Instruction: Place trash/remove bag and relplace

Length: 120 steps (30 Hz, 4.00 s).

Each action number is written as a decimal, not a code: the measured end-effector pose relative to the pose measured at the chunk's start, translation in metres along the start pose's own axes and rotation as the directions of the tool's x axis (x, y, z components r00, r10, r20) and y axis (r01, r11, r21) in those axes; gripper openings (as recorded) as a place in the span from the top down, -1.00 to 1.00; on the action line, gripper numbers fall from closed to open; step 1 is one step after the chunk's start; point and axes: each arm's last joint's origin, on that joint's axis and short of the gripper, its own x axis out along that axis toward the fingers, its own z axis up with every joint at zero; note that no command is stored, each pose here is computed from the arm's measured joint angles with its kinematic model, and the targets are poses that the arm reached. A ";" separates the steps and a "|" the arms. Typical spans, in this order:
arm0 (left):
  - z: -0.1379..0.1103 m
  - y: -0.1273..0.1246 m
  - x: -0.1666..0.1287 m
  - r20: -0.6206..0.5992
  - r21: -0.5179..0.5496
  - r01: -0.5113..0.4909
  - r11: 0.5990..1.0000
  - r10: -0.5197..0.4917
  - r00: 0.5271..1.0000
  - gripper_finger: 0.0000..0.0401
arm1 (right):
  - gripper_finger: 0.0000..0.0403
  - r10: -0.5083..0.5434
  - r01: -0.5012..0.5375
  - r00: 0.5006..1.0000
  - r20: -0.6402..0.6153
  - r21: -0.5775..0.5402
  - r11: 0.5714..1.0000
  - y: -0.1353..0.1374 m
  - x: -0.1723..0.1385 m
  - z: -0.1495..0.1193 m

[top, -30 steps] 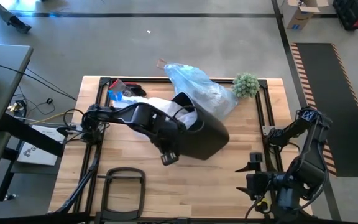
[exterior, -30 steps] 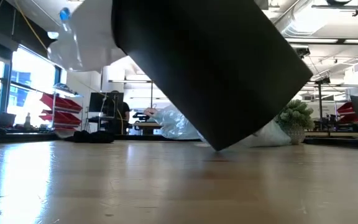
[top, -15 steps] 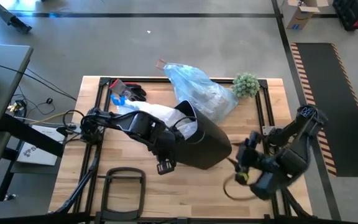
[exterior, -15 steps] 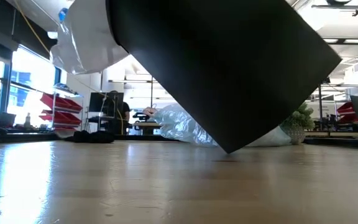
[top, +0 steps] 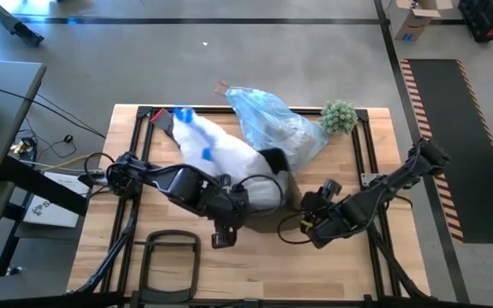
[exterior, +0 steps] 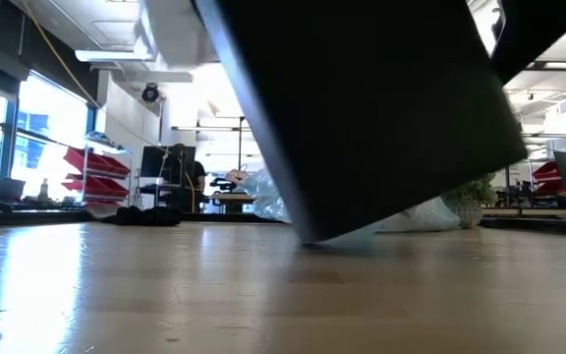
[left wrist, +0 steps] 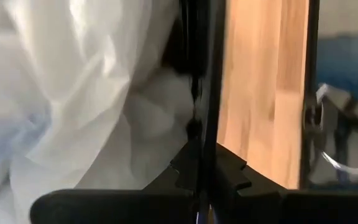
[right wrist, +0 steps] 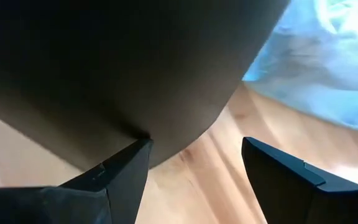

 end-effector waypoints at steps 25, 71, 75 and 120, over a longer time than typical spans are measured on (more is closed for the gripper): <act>0.025 -0.028 -0.008 0.356 0.024 0.067 0.997 -0.071 0.932 0.36 | -0.22 -0.039 0.036 0.996 0.084 0.038 0.999 -0.002 -0.070 -0.014; 0.004 -0.025 -0.036 0.484 0.073 -0.482 0.873 0.392 0.782 0.35 | -0.22 0.243 0.032 0.732 0.637 -0.388 0.921 -0.038 -0.167 0.155; 0.016 -0.021 -0.020 0.480 0.119 -0.531 0.839 0.419 0.771 0.35 | -0.22 0.326 -0.075 0.761 0.560 -0.423 0.903 -0.044 -0.183 0.142; 0.029 -0.036 -0.033 0.623 0.040 -0.702 0.711 0.531 0.574 0.35 | 1.00 0.277 -0.114 0.699 0.660 -0.279 0.953 -0.060 -0.220 0.160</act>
